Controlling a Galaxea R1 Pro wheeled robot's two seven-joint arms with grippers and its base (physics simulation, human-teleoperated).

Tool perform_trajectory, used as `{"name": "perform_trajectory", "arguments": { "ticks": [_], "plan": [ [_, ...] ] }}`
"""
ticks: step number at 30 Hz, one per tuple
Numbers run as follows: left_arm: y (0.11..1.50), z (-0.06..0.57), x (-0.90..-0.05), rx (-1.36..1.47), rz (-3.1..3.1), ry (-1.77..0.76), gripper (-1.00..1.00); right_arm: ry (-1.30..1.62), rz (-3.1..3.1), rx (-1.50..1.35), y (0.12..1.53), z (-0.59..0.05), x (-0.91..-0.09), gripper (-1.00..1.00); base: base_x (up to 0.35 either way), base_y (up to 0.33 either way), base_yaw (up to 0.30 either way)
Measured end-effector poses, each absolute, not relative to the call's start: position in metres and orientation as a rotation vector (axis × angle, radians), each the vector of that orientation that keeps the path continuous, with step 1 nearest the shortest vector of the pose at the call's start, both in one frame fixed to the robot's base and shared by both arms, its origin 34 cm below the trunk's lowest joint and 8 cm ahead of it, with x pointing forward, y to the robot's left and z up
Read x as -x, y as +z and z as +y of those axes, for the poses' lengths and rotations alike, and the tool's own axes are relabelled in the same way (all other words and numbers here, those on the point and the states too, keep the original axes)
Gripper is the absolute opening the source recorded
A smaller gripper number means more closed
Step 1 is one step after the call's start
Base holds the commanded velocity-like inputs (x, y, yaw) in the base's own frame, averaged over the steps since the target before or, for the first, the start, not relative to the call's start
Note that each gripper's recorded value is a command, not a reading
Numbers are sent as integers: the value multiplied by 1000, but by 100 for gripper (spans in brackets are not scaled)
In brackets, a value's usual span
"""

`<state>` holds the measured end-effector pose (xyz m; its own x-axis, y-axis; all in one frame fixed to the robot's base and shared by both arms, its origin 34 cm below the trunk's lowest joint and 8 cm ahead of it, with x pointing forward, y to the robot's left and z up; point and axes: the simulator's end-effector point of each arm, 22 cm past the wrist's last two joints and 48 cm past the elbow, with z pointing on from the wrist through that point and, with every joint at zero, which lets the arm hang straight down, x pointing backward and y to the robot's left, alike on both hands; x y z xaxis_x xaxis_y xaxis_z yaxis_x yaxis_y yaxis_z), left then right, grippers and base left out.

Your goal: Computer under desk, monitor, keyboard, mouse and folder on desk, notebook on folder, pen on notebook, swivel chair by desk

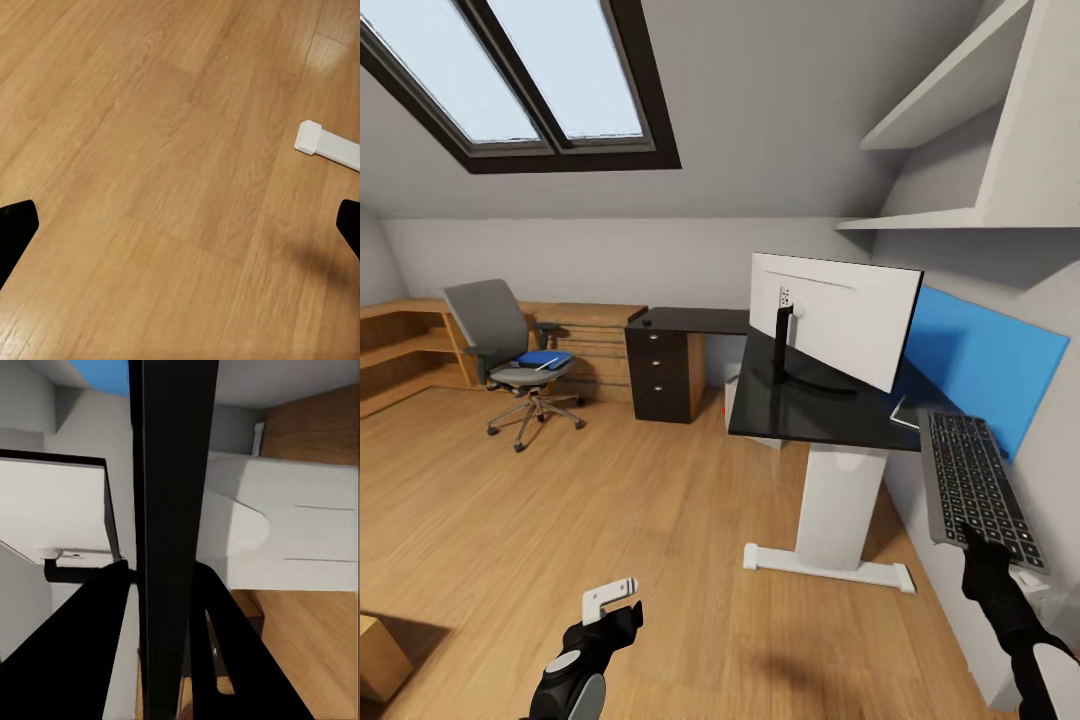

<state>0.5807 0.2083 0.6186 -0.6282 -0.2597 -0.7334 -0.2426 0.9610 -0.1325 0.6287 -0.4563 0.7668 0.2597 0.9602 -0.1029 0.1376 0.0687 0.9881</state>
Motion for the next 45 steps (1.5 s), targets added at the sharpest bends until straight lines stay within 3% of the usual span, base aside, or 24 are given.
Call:
{"name": "perform_trajectory", "arguments": {
  "ticks": [12, 24, 30, 45],
  "plan": [
    [618, 210, -580, 348, 2275, -16, 100, 838, 1225, -1289, 756, -406, -633, -100, -8, 0, 0],
    [616, 209, -580, 349, 2278, -18, 100, 841, 1229, -1286, 756, -404, -633, -100, -254, 0, 0],
    [612, 210, -578, 349, 2288, -13, 100, 908, 1326, -1190, 761, -350, -651, -100, -23, 0, 0],
    [612, 210, -577, 345, 2288, -10, 100, 981, 1423, -1109, 759, -293, -659, -100, 0, 63, 0]
  ]
}}
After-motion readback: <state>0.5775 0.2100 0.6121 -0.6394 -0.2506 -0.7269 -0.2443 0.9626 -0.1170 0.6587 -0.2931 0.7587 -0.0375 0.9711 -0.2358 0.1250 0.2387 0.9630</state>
